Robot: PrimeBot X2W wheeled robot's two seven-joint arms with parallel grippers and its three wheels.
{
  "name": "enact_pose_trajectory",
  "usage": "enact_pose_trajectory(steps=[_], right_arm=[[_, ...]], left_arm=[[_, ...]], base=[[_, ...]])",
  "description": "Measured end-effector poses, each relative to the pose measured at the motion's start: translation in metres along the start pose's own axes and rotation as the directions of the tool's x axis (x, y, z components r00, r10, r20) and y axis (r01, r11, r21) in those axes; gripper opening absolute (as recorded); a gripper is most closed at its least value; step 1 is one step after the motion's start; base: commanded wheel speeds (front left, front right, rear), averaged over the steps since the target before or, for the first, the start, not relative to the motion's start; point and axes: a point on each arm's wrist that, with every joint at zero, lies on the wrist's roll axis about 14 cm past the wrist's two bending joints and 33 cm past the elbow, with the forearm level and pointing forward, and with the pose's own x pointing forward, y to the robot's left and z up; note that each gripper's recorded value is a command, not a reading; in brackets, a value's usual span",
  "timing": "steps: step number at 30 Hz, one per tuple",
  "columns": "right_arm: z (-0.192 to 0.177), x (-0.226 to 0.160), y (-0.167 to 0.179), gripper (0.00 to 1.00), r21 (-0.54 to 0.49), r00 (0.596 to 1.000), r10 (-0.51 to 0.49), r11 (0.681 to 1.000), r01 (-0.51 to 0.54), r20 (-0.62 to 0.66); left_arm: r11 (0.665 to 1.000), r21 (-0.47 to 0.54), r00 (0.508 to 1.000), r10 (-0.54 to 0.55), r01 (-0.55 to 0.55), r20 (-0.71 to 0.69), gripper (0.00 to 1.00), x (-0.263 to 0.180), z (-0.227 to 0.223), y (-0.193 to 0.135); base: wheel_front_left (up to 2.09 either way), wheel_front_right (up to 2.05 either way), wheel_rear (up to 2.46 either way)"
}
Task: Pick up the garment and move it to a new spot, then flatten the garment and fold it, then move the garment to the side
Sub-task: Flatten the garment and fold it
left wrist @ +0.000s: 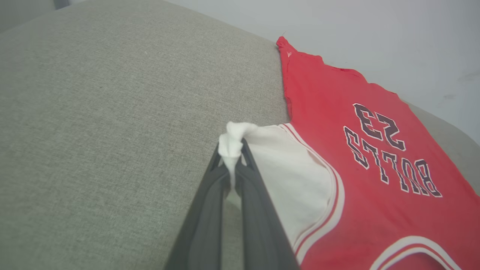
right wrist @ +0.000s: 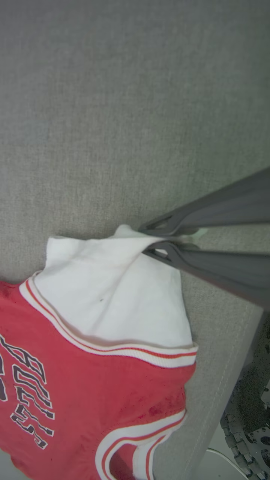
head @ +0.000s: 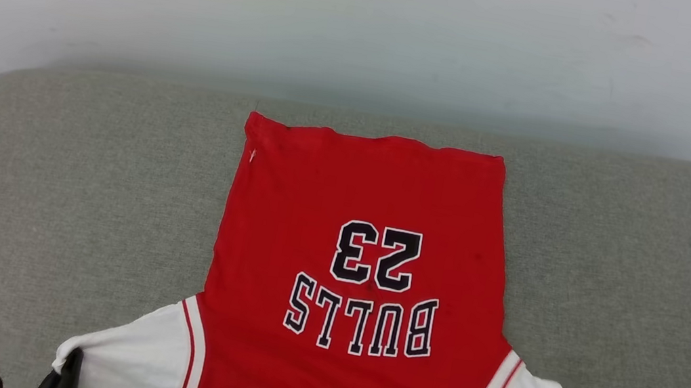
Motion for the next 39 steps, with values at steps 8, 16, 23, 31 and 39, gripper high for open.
enact_pose_trajectory(steps=[8,16,23,31,39], right_arm=[[0.093,0.023,0.005,1.00,-0.069,0.972,0.023,0.998,-0.007,0.236],[0.229,0.055,0.004,1.00,-0.257,0.913,0.080,0.966,0.028,0.399],[0.275,0.130,0.022,1.00,-0.388,0.975,0.106,0.921,-0.022,0.198],[0.243,0.222,0.028,1.00,-0.402,0.973,0.022,0.909,-0.115,-0.230],[0.202,0.290,0.033,1.00,-0.386,0.897,-0.031,0.909,-0.158,-0.441]], left_arm=[[0.999,0.000,0.999,-0.053,0.053,0.011,0.00,0.018,0.002,-0.021],[0.996,0.005,0.996,-0.084,0.084,0.041,0.00,0.045,0.008,-0.039],[0.996,0.002,0.994,-0.087,0.088,0.068,0.00,0.073,0.008,-0.048],[0.999,-0.011,0.996,-0.048,0.048,0.070,0.00,0.095,-0.004,-0.045],[1.000,-0.012,0.998,0.012,-0.012,0.054,0.00,0.106,-0.021,-0.032]], base=[[0.00,0.00,0.00],[0.00,0.00,0.00],[0.00,0.00,0.00],[0.00,0.00,0.00],[0.00,0.00,0.00]])
